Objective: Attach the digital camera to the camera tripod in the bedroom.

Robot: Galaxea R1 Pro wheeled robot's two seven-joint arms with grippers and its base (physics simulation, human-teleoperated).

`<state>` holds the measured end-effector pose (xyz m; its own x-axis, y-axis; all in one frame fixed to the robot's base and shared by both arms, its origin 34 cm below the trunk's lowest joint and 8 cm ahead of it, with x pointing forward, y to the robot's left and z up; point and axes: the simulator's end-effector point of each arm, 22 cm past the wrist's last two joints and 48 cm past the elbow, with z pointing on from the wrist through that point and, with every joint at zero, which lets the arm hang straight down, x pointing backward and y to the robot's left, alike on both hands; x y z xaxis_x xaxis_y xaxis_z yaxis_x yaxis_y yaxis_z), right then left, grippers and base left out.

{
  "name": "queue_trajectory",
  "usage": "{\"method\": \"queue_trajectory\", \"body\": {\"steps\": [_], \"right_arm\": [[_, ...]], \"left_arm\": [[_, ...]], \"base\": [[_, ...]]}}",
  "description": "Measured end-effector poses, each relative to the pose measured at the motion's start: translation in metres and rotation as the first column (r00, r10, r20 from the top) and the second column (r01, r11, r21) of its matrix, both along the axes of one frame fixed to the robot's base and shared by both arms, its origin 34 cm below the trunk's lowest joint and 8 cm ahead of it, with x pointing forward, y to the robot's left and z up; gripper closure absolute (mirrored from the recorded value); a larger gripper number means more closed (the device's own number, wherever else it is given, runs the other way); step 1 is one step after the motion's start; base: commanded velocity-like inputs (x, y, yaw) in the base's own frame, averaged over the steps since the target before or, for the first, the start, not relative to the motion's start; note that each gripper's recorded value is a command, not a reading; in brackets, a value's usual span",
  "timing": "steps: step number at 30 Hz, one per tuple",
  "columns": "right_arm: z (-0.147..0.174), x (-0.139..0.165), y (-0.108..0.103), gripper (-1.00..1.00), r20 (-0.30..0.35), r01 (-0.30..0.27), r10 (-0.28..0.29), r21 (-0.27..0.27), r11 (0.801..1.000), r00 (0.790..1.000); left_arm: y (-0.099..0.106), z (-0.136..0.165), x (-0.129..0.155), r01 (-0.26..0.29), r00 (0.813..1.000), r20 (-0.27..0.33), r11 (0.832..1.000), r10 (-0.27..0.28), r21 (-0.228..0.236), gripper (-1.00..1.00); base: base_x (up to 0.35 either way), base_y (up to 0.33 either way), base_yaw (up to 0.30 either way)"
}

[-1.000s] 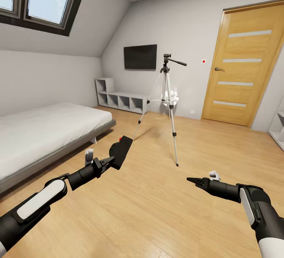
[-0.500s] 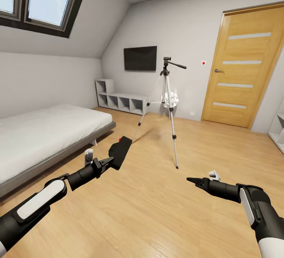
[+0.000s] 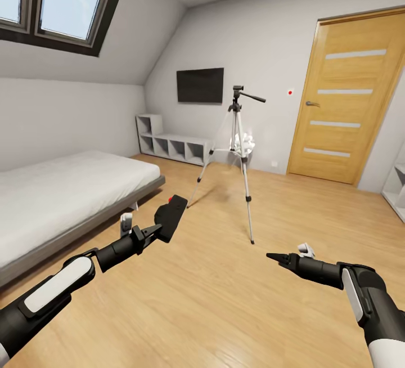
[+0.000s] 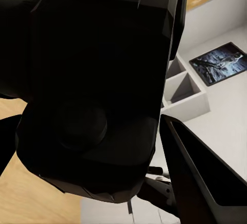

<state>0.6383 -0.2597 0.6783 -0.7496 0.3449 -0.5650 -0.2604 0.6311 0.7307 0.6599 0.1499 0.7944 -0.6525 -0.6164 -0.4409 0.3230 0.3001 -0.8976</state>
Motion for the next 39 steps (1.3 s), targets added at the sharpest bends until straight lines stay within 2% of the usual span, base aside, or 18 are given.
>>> {"method": "queue_trajectory", "body": {"steps": [39], "right_arm": [[0.081,0.014,0.002,-1.0,0.003,-0.007,0.007,0.006,1.0,1.0]], "left_arm": [[0.0,0.079,0.015,-0.001,1.0,-0.003,1.0,0.001,0.0,1.0]], "base": [[0.0,0.0,0.0]]}}
